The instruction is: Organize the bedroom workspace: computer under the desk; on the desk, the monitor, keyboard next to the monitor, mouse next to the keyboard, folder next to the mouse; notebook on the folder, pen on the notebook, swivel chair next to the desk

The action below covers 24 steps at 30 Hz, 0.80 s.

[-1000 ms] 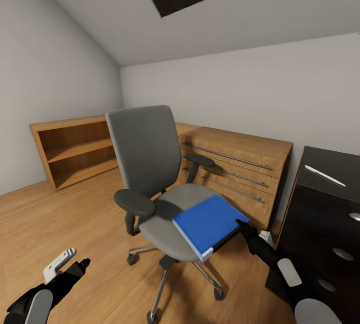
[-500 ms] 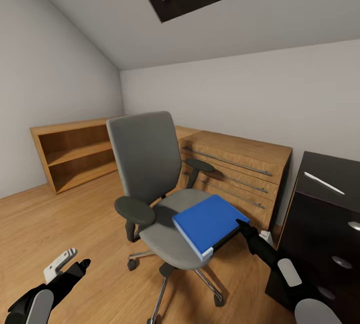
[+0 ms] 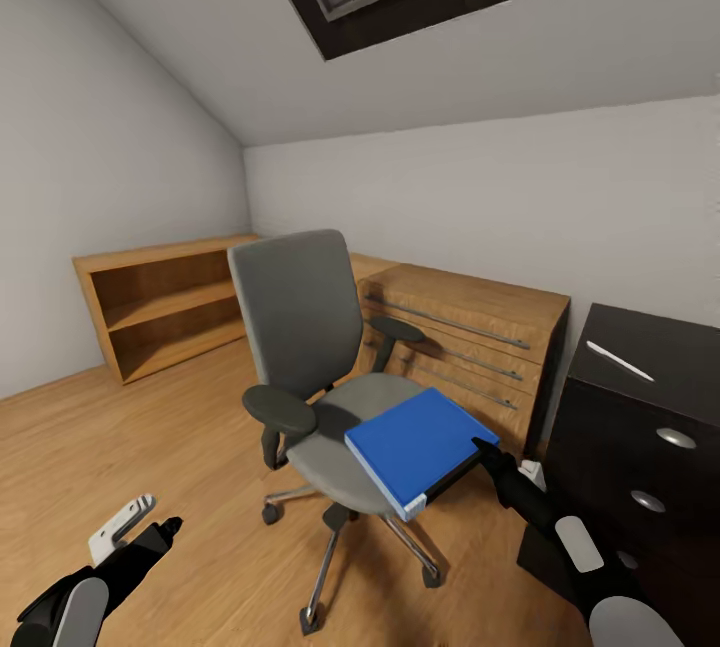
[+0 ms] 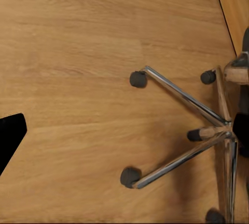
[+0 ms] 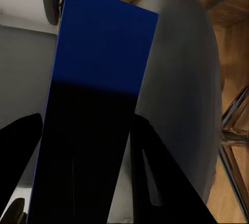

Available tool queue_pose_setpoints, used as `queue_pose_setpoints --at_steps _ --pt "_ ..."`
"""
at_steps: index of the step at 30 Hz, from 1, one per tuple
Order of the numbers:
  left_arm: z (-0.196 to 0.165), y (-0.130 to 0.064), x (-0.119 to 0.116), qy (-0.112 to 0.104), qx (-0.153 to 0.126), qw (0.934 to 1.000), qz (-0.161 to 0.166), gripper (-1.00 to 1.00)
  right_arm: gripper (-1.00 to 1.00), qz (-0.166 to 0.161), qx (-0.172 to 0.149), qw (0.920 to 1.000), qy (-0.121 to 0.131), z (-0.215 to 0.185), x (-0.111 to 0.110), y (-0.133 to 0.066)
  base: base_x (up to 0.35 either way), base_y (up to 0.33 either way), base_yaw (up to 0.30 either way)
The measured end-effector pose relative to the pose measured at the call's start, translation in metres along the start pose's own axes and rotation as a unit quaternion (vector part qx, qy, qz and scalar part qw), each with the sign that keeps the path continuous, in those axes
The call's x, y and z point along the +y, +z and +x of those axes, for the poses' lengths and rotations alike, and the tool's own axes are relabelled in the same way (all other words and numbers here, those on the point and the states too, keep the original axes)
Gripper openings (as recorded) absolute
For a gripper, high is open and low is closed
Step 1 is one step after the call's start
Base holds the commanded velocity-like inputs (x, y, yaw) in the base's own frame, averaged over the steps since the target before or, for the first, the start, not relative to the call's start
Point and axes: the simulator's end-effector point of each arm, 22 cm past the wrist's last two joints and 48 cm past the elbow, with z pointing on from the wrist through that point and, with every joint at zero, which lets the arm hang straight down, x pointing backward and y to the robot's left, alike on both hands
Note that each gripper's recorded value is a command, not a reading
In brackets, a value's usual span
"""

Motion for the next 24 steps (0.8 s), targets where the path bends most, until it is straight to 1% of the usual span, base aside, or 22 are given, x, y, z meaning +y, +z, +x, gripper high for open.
queue_pose_setpoints --at_steps 8,17,20,24 --pt "-0.012 -0.009 -0.01 0.0 0.0 1.0 0.0 1.0 -1.0 0.001 0.0 1.0 0.0 -0.006 0.017 0.001 -0.339 -0.013 0.0" --pt "-0.023 -0.019 -0.023 -0.001 0.002 1.0 0.001 1.0 -1.0 0.0 0.0 1.0 0.002 -0.013 0.036 0.001 -0.337 -0.079 0.0" --pt "-0.026 -0.022 -0.029 0.003 0.003 1.0 0.003 1.0 -1.0 -0.001 0.0 1.0 0.003 -0.014 0.042 0.002 -0.109 -0.029 0.0" --pt "-0.027 -0.027 -0.044 0.014 0.007 0.9998 0.011 1.0 -1.0 -0.002 0.001 1.0 0.004 -0.015 0.051 0.003 -0.031 -0.008 0.0"
